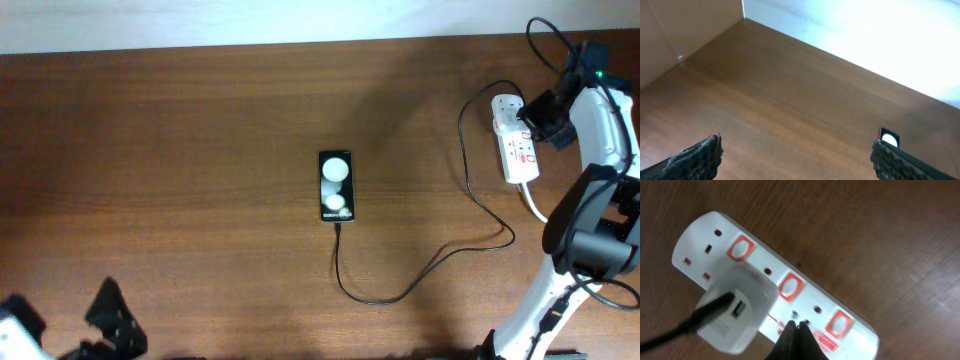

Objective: Plug charger to phone and switch on socket
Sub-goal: 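Press the red switch beside the charger on the power strip with the right gripper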

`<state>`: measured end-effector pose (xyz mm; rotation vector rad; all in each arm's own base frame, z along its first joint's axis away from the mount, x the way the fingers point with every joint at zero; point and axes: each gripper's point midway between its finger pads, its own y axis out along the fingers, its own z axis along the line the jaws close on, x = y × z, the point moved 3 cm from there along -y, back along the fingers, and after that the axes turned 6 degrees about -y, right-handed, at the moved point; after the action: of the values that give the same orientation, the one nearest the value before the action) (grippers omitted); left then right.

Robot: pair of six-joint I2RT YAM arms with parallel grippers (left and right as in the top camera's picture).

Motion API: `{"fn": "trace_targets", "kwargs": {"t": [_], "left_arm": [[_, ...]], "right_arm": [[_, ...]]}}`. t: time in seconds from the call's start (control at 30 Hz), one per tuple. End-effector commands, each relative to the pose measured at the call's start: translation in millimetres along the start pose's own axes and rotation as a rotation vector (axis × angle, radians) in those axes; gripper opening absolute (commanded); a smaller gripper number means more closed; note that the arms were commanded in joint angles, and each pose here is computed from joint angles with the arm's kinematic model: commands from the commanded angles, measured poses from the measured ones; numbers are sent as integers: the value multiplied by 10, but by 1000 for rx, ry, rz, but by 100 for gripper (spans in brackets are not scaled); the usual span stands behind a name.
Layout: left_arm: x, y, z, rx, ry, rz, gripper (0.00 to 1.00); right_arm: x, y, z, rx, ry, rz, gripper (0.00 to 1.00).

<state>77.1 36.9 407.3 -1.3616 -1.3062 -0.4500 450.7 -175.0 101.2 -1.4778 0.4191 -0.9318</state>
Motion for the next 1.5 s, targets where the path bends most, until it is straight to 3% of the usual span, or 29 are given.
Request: {"fn": "trace_targets", "kwargs": {"t": [0.0, 0.07, 0.63, 0.9, 1.1, 1.47], "left_arm": [[-225, -227, 202, 29, 5, 6, 99], [-476, -317, 352, 66, 28, 81, 99], [-522, -423, 405, 46, 16, 42, 99], [-808, -911, 676, -43, -53, -173, 99], [-818, -924, 673, -29, -60, -181, 99], [-818, -924, 673, -29, -60, -181, 99]], "right_arm": [[35, 195, 69, 21, -13, 4, 4], [41, 268, 76, 21, -13, 3, 4], [-20, 498, 105, 33, -16, 36, 4], [-194, 482, 379, 47, -77, 45, 4], [-281, 545, 398, 45, -78, 55, 4], [97, 417, 193, 20, -45, -29, 4]]}}
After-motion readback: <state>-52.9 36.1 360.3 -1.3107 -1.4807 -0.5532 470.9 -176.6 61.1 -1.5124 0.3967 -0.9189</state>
